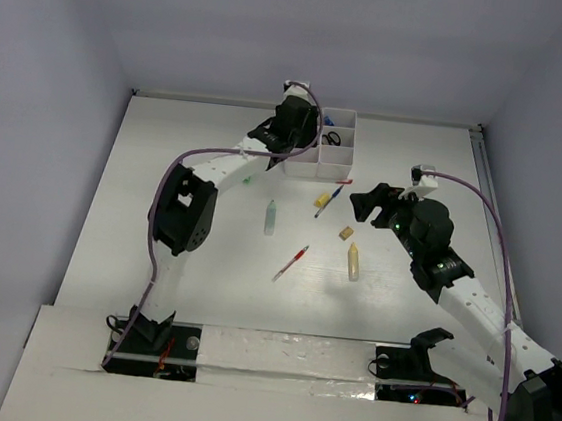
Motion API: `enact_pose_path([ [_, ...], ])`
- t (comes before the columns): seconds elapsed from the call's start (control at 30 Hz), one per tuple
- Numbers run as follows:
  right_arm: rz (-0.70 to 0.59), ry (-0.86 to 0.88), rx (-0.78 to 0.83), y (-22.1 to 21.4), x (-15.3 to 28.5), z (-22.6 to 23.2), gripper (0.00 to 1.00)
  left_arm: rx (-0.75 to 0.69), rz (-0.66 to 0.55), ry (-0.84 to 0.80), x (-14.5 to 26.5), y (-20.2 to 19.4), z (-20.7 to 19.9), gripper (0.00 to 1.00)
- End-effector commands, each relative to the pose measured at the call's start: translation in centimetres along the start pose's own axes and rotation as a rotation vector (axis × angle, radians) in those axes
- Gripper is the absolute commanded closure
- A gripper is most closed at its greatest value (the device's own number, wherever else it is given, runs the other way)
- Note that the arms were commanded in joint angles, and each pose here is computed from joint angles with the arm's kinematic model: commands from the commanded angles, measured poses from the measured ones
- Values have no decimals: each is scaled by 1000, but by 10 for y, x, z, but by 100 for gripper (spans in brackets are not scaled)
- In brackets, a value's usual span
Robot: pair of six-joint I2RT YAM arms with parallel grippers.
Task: Sort the stationery into containers
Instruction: Place the stationery in the storage box, then pick up the pen cap from the center of the board.
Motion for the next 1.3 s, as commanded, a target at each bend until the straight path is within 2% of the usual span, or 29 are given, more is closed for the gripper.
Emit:
enact_pose_path([
  [0.0,-41,43,6,12,0,10,19,8,-100,1,7,36,-8,55],
  [0.2,-42,43,6,13,0,10,19,-15,-90,12,-2,34,-8,51],
  [0.4,-40,45,9,13,0,10,19,-22,-64,23,-6,28,-7,31],
  [0.7,-48,31,13,14,1,8,19,-18,-80,2,3,38,-10,29],
  [0.87,-19,2,24,10,-5,4,22,-14,-166,-67,52,75,-25,27],
  [0.9,1,-18,26,7,-6,1,22,-8,-212,-93,77,94,-31,26],
  [0.97,30,-44,36,5,-12,-1,23,4,-268,-126,105,110,-36,24],
  [1.0,53,-65,41,1,-14,-5,23,16,-310,-146,132,118,-32,23],
  [1.03,67,-75,42,-2,-16,-7,23,21,-322,-168,146,117,-35,20],
  [1.07,85,-87,49,-4,-21,-9,23,11,-290,-179,153,96,-34,19],
  [1.1,105,-104,52,-8,-22,-12,23,34,-361,-219,188,114,-32,18],
  [1.13,121,-111,54,-11,-24,-13,23,35,-364,-234,201,108,-31,14],
  [1.17,133,-118,58,-13,-26,-14,24,31,-323,-226,203,84,-22,13],
  [1.2,154,-131,63,-17,-29,-17,24,48,-366,-260,234,92,-21,12],
  [1.27,181,-148,69,-21,-33,-20,25,48,-323,-267,246,64,-9,7],
])
Point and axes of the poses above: each gripper's point midway between its finger pads, its own x axis back along the fingers, its own z axis along the line the jaws close on, y = z × x, the point moved 4 cm from there along x, back along the fingers, and after that the axes turned 6 degrees about -x, right-handed, at the moved point
